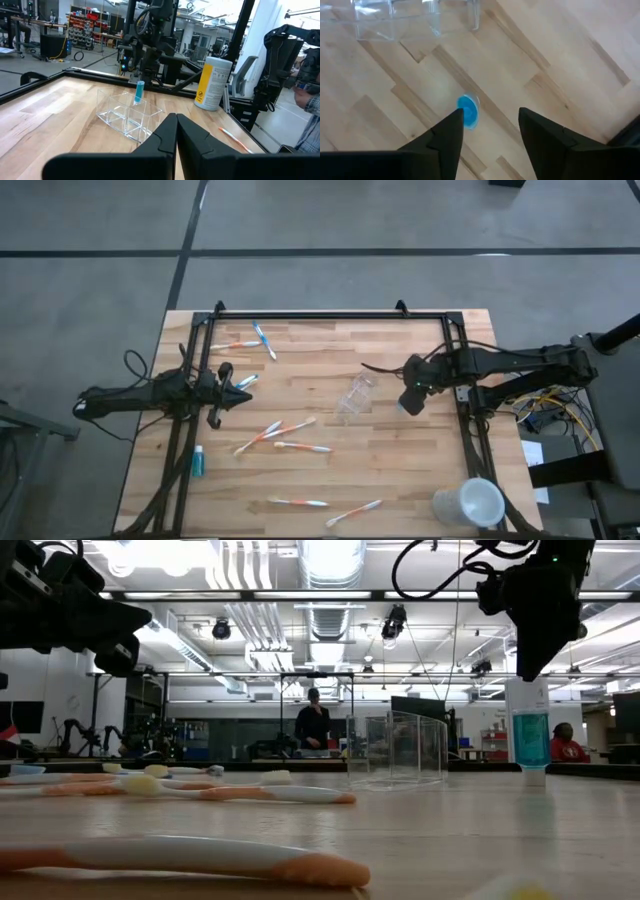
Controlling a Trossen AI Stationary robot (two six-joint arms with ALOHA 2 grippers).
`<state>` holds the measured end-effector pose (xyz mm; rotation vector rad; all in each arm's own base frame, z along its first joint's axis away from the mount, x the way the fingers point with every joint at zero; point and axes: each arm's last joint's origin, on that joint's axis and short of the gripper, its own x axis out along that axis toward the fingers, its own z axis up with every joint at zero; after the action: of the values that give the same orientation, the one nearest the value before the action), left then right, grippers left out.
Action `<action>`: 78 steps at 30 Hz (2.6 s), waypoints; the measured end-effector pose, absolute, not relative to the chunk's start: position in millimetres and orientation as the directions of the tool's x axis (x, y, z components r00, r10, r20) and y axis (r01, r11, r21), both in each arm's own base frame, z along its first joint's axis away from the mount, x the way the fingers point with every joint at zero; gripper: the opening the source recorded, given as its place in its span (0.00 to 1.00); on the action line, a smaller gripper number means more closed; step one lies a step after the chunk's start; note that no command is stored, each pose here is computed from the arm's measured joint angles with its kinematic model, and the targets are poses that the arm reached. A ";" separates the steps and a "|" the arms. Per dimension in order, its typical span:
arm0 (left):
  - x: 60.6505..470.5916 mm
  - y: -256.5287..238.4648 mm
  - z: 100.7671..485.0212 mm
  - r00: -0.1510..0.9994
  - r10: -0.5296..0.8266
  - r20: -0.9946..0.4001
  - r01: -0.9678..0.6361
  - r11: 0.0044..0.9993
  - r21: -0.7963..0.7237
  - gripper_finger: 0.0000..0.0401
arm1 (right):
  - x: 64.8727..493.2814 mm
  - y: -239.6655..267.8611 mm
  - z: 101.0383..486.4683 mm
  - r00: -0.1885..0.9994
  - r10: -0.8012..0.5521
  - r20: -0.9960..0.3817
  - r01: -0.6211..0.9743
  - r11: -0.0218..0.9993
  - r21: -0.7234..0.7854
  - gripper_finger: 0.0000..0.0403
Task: Pick & Place toothbrushing station
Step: Put the mouthwash bottle into the transparent organizer
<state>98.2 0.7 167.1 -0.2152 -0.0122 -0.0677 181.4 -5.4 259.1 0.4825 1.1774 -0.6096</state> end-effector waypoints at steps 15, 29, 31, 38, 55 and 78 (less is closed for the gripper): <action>98.2 0.8 167.1 0.998 -0.065 0.019 0.068 0.975 -0.213 0.03 | 182.9 -2.3 228.4 0.282 -0.078 -0.956 0.629 0.768 0.123 0.44; 98.2 0.8 167.1 0.998 -0.065 0.019 0.068 0.975 -0.213 0.03 | 183.0 -2.3 213.0 0.301 -0.078 -0.950 0.611 0.781 0.130 0.44; 98.2 0.8 167.1 0.998 -0.066 0.019 0.068 0.975 -0.213 0.03 | 182.7 -2.3 209.1 0.305 -0.078 -0.949 0.611 0.781 0.132 0.43; 98.2 0.8 167.1 0.998 -0.065 0.019 0.068 0.975 -0.213 0.03 | 183.5 -2.3 199.4 0.332 -0.078 -0.940 0.609 0.779 0.150 0.39; 98.2 0.8 167.1 0.998 -0.065 0.019 0.067 0.975 -0.213 0.03 | 181.9 -2.6 197.9 0.322 -0.082 -0.943 0.622 0.769 0.145 0.23; 98.2 0.8 167.1 0.998 -0.066 0.020 0.068 0.975 -0.213 0.03 | 179.9 -5.9 273.1 0.699 -0.204 -0.686 0.493 0.831 0.256 0.23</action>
<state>98.2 0.8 167.1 -0.2154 -0.0124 -0.0675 179.9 -5.9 273.1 0.4470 0.6958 -0.4028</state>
